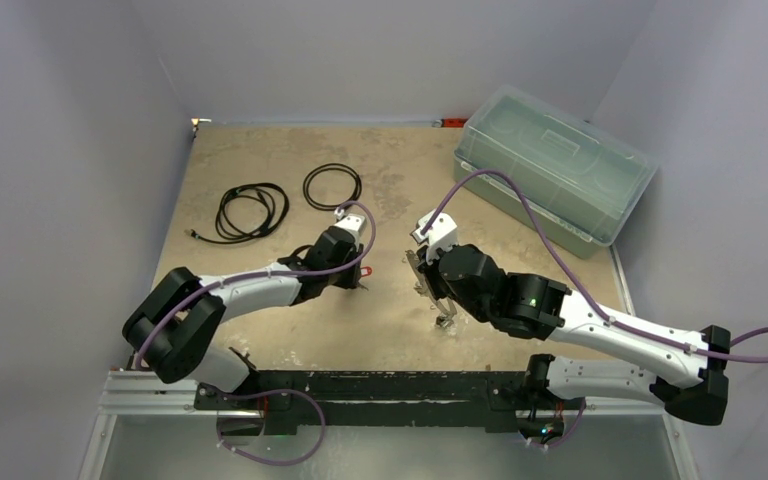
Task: Put the keys on the keyring
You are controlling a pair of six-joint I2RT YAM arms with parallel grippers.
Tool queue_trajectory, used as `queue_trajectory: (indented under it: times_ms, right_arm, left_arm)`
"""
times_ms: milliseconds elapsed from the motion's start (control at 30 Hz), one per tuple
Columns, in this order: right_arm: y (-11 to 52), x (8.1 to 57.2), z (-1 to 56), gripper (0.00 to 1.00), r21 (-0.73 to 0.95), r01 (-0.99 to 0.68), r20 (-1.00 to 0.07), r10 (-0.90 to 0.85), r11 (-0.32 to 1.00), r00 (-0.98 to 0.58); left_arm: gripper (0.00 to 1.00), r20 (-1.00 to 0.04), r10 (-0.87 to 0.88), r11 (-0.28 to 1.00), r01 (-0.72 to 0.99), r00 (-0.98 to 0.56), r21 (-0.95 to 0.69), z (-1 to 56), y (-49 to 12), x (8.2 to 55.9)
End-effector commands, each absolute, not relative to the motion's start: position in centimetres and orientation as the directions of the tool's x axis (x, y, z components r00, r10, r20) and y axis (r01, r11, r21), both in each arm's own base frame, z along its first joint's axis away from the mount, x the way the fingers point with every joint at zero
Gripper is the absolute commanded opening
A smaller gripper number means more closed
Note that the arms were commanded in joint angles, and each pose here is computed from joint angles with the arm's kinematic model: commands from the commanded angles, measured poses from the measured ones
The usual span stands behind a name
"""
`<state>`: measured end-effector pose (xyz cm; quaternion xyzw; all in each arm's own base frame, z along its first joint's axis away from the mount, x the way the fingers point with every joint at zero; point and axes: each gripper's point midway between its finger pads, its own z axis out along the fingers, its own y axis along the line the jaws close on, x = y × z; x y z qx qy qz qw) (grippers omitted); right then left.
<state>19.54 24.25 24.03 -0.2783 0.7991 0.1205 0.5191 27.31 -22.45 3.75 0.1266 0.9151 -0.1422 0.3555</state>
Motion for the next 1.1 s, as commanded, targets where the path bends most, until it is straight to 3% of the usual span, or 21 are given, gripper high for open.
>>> queue_trajectory:
  times_ms: [0,667,833,1067]
  right_arm:
    - [24.7,19.9,26.7,0.0,-0.059,-0.556,-0.93,-0.248,0.829,-0.272]
    - [24.8,19.8,26.2,0.0,-0.05,-0.56,-0.927,-0.247,0.827,-0.282]
    - [24.8,19.8,25.9,0.0,-0.051,-0.559,-0.926,-0.249,0.828,-0.284]
    - [24.2,20.1,26.1,0.0,-0.062,-0.532,-0.927,-0.246,0.844,-0.282]
  left_arm:
    - [0.24,-0.711,0.133,0.923,0.347,-0.69,-0.164,4.0,-23.1,28.1]
    - [0.11,-0.719,0.146,0.932,0.338,-0.68,-0.13,3.8,-23.1,28.7]
    - [0.0,-0.721,0.147,0.931,0.34,-0.677,-0.129,4.0,-23.2,28.8]
    - [0.0,-0.737,0.144,0.923,0.359,-0.66,-0.141,5.0,-23.6,28.5]
